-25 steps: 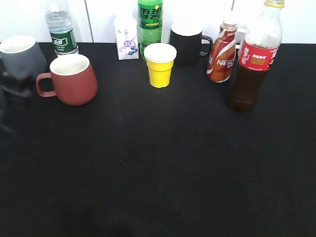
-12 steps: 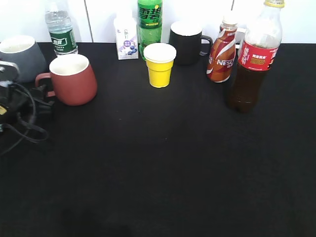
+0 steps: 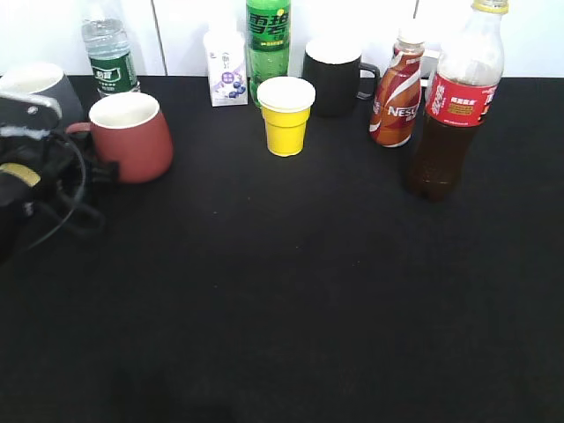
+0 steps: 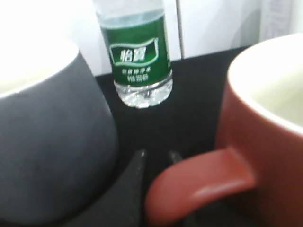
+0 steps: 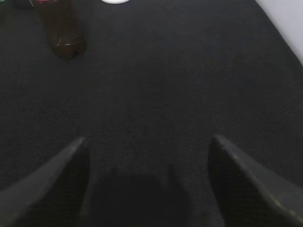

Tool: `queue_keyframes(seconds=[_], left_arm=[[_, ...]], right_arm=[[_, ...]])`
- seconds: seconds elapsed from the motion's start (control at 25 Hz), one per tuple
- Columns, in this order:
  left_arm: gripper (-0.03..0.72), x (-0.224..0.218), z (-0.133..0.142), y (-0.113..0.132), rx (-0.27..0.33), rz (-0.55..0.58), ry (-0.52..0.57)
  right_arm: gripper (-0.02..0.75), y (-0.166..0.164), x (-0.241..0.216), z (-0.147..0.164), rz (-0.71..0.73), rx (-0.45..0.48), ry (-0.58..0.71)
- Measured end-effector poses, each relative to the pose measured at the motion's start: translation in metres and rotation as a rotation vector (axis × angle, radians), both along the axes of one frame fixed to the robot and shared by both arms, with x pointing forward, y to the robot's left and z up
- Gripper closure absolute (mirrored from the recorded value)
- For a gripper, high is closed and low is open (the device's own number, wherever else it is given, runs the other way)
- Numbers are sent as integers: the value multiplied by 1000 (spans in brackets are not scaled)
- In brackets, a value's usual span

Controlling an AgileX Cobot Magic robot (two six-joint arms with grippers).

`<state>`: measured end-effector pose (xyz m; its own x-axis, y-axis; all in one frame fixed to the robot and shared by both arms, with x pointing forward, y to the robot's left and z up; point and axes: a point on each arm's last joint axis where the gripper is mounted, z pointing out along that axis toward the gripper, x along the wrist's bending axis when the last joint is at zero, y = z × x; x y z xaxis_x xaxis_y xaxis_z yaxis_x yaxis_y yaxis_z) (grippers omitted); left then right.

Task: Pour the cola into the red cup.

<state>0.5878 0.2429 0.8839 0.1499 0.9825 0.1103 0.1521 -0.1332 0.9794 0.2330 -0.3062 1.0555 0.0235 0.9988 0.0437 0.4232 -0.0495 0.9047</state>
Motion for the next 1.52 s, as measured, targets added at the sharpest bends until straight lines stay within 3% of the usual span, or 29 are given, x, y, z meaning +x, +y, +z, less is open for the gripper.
queue_keyframes(seconds=[0.12, 0.24, 0.32, 0.52, 0.76, 0.88, 1.0, 1.08, 1.24, 1.52], left_arm=[[615, -30, 20, -7, -28, -39, -7], [615, -58, 53, -35, -22, -232, -89], [615, -68, 69, -53, -85, -340, -123], [615, -91, 75, -94, -108, -558, -131], [616, -92, 75, -96, -107, -568, -131], [616, -93, 75, -98, -96, -595, -132], [616, -93, 75, -98, -95, -595, -129], [616, -93, 74, -98, -91, -595, -122], [616, -93, 72, -98, -83, -592, -105], [616, -93, 72, -98, -83, -592, -104]], right_arm=[[153, 0, 0, 0, 0, 0, 0], [153, 0, 0, 0, 0, 0, 0], [153, 0, 0, 0, 0, 0, 0], [153, 0, 0, 0, 0, 0, 0], [153, 0, 0, 2, 2, 2, -15], [153, 4, 32, 42, 29, -12, -307], [153, 12, 99, 58, 69, -66, -394], [153, 20, 145, 32, 125, -97, -388], [153, 35, 209, -51, 225, -44, -309], [78, 55, 256, -131, 368, 49, -196]])
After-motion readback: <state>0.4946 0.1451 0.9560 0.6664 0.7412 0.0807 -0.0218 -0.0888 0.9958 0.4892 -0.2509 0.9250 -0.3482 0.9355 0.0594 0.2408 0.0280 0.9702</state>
